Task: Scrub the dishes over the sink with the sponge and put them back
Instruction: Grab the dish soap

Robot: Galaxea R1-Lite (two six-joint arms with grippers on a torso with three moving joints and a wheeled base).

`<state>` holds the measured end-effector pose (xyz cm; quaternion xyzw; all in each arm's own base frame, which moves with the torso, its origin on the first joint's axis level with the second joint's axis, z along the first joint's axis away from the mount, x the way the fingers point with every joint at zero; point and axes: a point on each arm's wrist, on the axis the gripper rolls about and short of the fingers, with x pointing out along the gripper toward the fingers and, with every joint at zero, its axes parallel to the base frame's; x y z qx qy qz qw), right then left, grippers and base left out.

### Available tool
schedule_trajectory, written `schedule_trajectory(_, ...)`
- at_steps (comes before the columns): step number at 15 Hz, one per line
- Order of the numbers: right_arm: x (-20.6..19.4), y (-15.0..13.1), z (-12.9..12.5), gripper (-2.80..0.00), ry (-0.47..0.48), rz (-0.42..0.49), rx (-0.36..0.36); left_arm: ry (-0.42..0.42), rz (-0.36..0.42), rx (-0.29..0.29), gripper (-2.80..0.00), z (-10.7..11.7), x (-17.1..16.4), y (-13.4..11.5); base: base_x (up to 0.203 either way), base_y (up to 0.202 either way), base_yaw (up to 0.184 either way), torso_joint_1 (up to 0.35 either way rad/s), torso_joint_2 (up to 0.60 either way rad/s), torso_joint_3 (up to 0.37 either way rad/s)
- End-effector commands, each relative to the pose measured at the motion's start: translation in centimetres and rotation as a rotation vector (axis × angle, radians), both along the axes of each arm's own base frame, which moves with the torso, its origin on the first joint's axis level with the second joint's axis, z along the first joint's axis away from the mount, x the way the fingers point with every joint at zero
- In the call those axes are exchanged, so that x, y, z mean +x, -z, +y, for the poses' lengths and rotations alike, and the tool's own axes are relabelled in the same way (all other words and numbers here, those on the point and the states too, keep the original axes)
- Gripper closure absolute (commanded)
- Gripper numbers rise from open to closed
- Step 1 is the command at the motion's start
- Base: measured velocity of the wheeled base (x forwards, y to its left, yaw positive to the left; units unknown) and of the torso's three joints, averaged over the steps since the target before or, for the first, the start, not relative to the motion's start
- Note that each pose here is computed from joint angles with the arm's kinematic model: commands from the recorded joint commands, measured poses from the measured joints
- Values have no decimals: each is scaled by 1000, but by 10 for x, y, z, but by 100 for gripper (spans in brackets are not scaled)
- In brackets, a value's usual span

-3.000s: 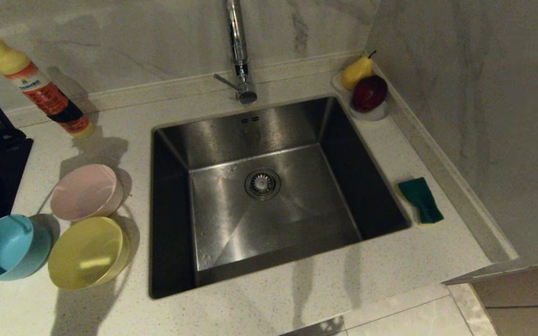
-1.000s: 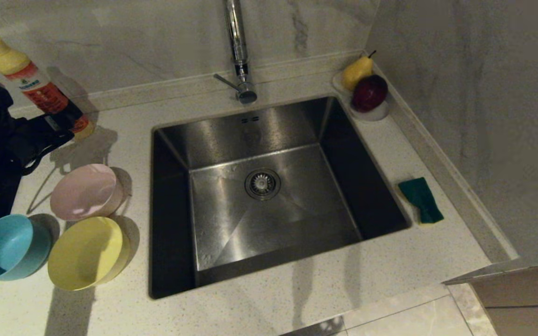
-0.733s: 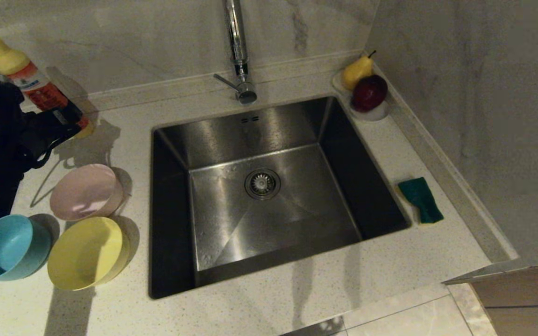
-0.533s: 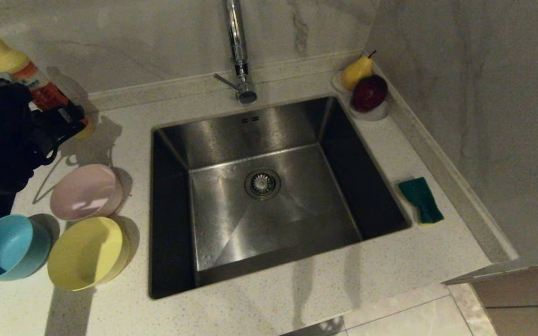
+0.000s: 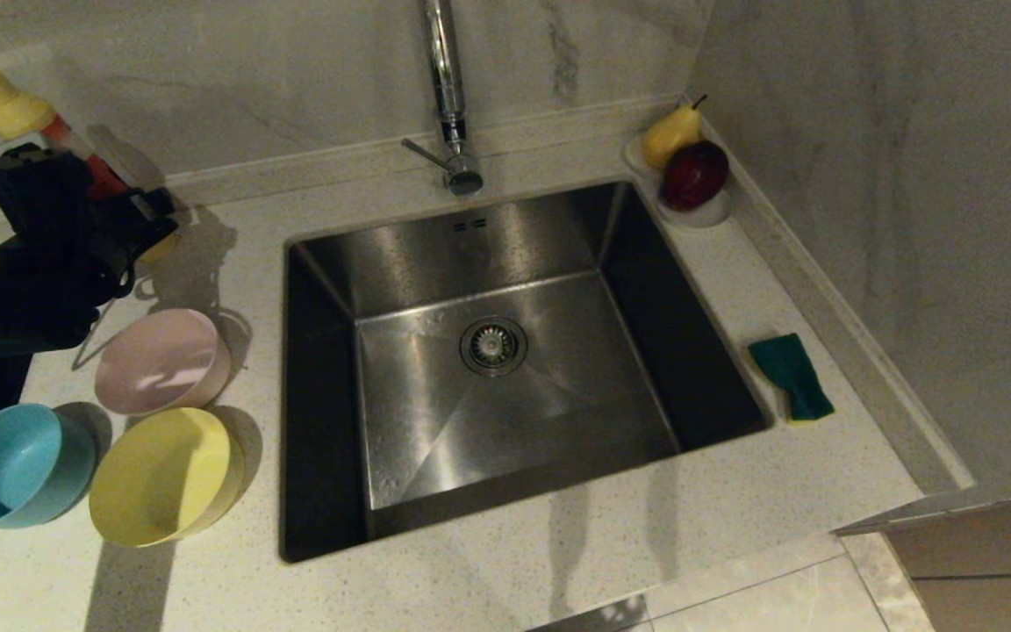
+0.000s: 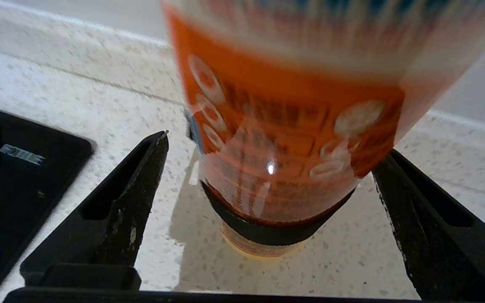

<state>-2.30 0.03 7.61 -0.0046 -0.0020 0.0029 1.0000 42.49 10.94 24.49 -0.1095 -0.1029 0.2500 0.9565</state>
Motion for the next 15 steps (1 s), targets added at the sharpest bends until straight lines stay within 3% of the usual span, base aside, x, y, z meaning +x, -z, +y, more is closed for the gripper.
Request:
schedule_trajectory(1, 0, 0, 0, 0, 0, -1, 0, 0, -5, 1, -280, 0, 11, 6, 0, 0, 0, 0, 0, 0)
schedule_trajectory(13, 0, 0, 0, 0, 0, -1, 0, -29, -30, 5, -280, 4, 27, 13, 0, 0, 0, 0, 0, 0)
schedule_trajectory(14, 0, 0, 0, 0, 0, -1, 0, -28, -23, 4, 0, 3, 28, 16, 0, 0, 0, 0, 0, 0)
schedule_trajectory(15, 0, 0, 0, 0, 0, -1, 0, -27, -21, 5, 0, 3, 29, 17, 0, 0, 0, 0, 0, 0)
